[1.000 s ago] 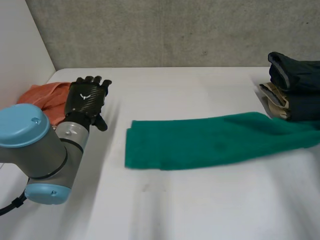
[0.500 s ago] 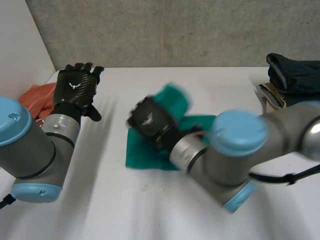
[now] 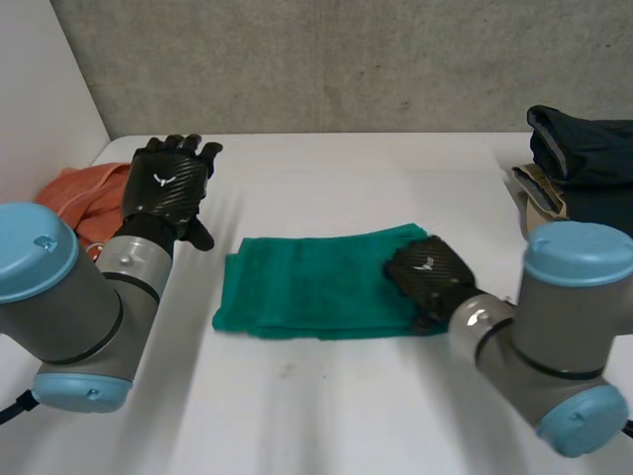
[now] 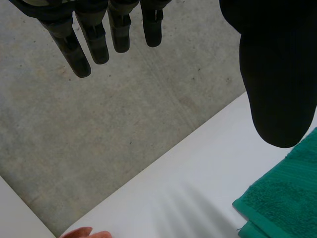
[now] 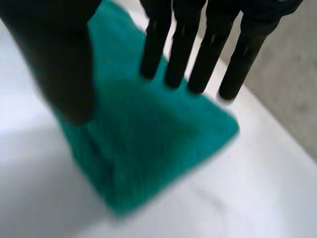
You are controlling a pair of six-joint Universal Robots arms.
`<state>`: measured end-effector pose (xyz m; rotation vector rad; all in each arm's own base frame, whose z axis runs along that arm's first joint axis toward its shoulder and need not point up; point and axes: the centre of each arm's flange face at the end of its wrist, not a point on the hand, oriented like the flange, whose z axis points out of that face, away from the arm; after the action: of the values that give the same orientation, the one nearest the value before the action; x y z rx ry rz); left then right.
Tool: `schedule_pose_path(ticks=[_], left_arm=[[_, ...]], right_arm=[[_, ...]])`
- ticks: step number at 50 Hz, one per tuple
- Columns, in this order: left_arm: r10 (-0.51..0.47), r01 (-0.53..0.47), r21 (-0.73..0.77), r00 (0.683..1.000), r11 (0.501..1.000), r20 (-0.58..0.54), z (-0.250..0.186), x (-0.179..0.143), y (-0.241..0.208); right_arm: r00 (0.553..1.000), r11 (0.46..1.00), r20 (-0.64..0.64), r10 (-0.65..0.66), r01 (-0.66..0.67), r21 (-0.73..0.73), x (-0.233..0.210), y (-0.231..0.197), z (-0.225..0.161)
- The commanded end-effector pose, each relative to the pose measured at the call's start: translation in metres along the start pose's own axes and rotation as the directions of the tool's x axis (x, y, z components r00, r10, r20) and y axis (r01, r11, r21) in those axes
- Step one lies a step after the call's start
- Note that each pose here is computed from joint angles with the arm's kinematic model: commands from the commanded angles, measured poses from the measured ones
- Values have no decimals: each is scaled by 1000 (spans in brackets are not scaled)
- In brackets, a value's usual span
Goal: Fold the laundry.
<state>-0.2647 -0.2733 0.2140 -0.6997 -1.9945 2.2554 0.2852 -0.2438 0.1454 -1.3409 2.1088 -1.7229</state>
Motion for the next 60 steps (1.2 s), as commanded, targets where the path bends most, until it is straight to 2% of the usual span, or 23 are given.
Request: schedule_pose_path(ticks=[1, 6, 8, 11, 14, 18, 19, 22, 25, 26, 29, 31, 37, 41, 42, 45, 47, 50, 54, 60], left_arm=[[-2, 2, 1, 1000, 1000, -3, -1, 1, -1], [-2, 2, 3, 1000, 1000, 2, -2, 0, -2], [-2, 2, 3, 1000, 1000, 1, -3, 0, -2], [-2, 2, 7, 1000, 1000, 0, -3, 0, -3], [-2, 2, 7, 1000, 1000, 0, -3, 0, -3], [-2, 2, 7, 1000, 1000, 0, -3, 0, -3], [-2, 2, 7, 1000, 1000, 0, -3, 0, -3], [-2, 2, 12, 1000, 1000, 5, -3, -1, -5], [-9, 8, 30, 1000, 1000, 12, -3, -4, -12], [-13, 13, 33, 1000, 999, 13, -3, -4, -13], [-38, 37, 48, 999, 998, 18, -3, -6, -18], [-50, 49, 53, 999, 997, 15, -3, -5, -19], [-102, 102, 70, 995, 992, 5, -1, -3, -24], [-116, 116, 77, 993, 990, -9, 0, 1, -27], [-117, 118, 81, 993, 990, -13, 0, 2, -28], [-122, 125, 97, 992, 987, -36, 0, 10, -36], [-126, 133, 108, 990, 985, -62, -1, 19, -40], [-131, 146, 103, 982, 984, -138, -2, 48, -42], [-128, 144, 53, 965, 988, -230, -5, 83, -44], [-154, 106, -174, 945, 979, -289, -1, 122, -7]], right_arm=[[996, 992, -48, -74, 69, -109, 31, 37, 12], [975, 976, -105, -196, 184, -119, 43, 31, 13], [950, 962, -171, -263, 244, -123, 55, 17, 10], [921, 953, -247, -302, 285, -103, 66, -6, 3], [917, 951, -256, -308, 302, -63, 60, -19, 2], [917, 911, -200, -345, 378, 162, 10, -59, 5], [916, 880, -173, -363, 398, 261, -12, -70, 3], [910, 809, -103, -401, 405, 426, -50, -83, -3], [904, 783, -4, -428, 373, 497, -77, -75, -8], [898, 784, 68, -436, 341, 519, -90, -67, -10], [885, 796, 164, -435, 294, 529, -108, -55, -12], [882, 818, 221, -417, 258, 514, -119, -45, -10], [926, 863, 242, -289, 143, 485, -109, -54, -9], [970, 883, 207, -127, 15, 470, -67, -72, -8], [980, 893, 194, -43, -50, 448, -48, -73, -7], [977, 906, 191, 99, -168, 388, -25, -69, -4], [958, 903, 175, 226, -274, 330, -8, -67, -2], [931, 900, 133, 341, -364, 240, 10, -62, 1], [925, 917, 70, 375, -381, 121, 25, -49, 8], [940, 940, 69, 335, -338, 40, 27, -38, 23]])
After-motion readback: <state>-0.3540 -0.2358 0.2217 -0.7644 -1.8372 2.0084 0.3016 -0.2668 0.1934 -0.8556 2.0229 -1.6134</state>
